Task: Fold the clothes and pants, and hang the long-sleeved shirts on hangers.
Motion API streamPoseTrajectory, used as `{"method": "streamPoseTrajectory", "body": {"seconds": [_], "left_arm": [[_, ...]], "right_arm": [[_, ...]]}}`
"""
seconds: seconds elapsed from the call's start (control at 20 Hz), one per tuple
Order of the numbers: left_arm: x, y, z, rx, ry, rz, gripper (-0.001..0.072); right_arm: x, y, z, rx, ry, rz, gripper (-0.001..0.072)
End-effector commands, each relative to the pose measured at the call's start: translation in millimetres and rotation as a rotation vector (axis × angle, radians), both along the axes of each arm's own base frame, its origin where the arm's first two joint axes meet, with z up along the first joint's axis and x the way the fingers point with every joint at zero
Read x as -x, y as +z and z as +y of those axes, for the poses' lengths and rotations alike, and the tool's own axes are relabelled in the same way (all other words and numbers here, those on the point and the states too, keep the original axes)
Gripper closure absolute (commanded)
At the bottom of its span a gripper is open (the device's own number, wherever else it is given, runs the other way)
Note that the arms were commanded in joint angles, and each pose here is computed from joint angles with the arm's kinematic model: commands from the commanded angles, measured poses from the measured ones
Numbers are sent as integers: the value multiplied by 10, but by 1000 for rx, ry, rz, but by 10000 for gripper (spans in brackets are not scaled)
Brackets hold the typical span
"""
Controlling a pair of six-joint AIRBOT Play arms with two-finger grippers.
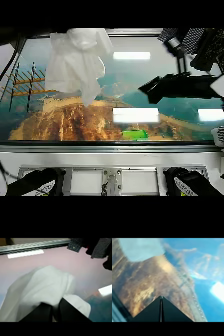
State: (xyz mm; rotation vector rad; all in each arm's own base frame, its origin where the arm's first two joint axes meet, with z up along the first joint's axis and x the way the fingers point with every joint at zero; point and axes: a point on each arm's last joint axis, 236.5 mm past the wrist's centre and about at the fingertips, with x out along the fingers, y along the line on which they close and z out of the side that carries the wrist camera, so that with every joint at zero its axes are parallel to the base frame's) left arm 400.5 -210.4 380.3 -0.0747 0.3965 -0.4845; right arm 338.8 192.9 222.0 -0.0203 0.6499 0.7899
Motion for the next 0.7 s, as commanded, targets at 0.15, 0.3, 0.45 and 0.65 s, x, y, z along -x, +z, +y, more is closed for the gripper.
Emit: {"method": "streamPoseTrajectory", "body": {"seconds": [0.15, 0.3, 0.45, 0.65], "left_arm": [[650, -674, -814, -26, -164, 90, 693], [510, -1454, -1346, -78, -216, 178, 679], [192, -1951, -1355, -122, -159, 284, -1], [-110, -2481, -499, -161, 31, 518, -1]], "right_arm": [[-213, 668, -1144, -90, -429, -162, 693], [-221, 709, -1367, -94, -496, -171, 693], [-254, 683, -1534, -81, -541, -169, 680], [-196, 392, -1758, 30, -573, -92, 175]]}}
